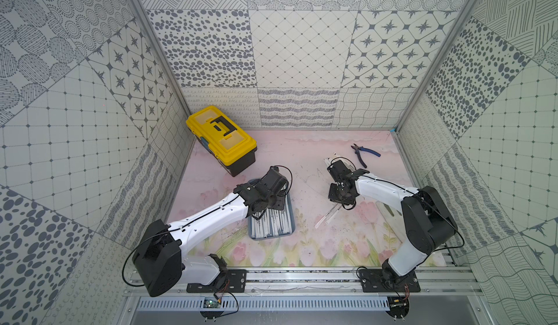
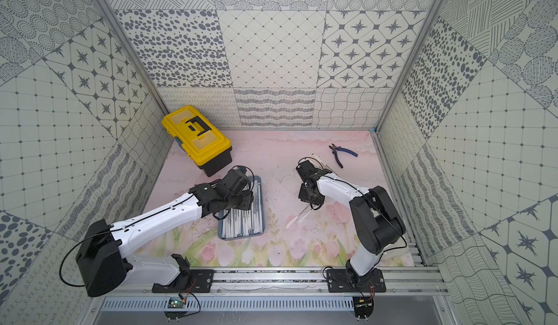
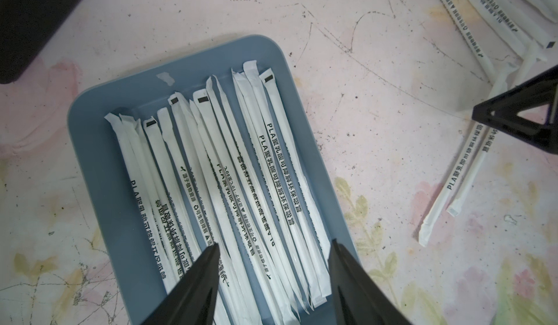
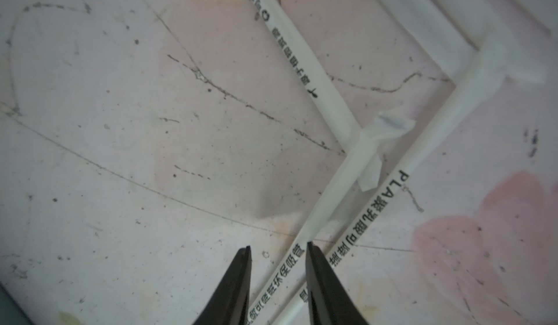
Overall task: Put the straws into the storage box
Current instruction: Pick up the straw from the center of the board.
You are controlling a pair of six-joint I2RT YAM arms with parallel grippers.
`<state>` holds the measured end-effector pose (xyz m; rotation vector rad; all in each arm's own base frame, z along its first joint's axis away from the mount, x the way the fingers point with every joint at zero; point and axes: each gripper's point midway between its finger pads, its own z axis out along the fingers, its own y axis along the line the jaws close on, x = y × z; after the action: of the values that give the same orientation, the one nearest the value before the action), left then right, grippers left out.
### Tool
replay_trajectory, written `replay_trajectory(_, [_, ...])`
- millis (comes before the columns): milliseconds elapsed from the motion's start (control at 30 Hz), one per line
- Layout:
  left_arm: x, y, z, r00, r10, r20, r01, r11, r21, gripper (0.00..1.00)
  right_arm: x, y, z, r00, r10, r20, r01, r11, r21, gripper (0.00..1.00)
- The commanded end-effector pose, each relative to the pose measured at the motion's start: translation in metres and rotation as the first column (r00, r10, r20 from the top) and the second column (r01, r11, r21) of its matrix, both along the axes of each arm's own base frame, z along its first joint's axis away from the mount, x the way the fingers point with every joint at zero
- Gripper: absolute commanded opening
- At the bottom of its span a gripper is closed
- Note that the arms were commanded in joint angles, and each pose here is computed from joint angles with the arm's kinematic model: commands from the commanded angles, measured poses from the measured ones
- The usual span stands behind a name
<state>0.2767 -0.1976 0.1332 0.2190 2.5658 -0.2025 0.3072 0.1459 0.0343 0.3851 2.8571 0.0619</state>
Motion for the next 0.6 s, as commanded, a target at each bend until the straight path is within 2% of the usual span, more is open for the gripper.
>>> replay_trajectory(0, [-0.002, 0.008, 0.0, 1.0, 0.003, 0.004, -0.003, 1.0, 0.026, 0.62, 0.005, -0.002, -0.009, 0.998, -0.05, 0.025, 0.05, 0.999, 0.008, 0.34])
replay_trajectory(100, [-0.002, 0.009, -0.002, 1.0, 0.004, 0.0, -0.004, 1.0, 0.027, 0.62, 0.005, 0.001, -0.018, 0.998, -0.06, 0.014, 0.06, 0.998, 0.022, 0.3])
replay_trajectory(200, [-0.002, 0.011, 0.0, 1.0, 0.005, 0.002, -0.005, 0.999, 0.034, 0.62, 0.005, 0.006, -0.021, 0.999, -0.049, 0.012, 0.049, 0.998, 0.024, 0.19])
replay_trajectory(233, [-0.002, 0.013, 0.001, 1.0, 0.007, 0.004, -0.007, 0.999, 0.04, 0.62, 0.004, 0.008, -0.018, 0.999, -0.042, 0.016, 0.041, 0.999, 0.02, 0.19])
replay_trajectory(433, [-0.001, 0.025, 0.004, 0.999, 0.043, 0.015, -0.043, 0.999, 0.025, 0.62, -0.001, 0.016, 0.002, 0.999, 0.008, 0.05, -0.007, 1.0, -0.019, 0.17])
replay_trajectory(567, [-0.002, 0.031, 0.005, 0.999, 0.052, 0.015, -0.052, 0.998, 0.024, 0.62, -0.008, 0.018, 0.009, 0.999, -0.002, 0.053, 0.003, 1.0, -0.018, 0.26])
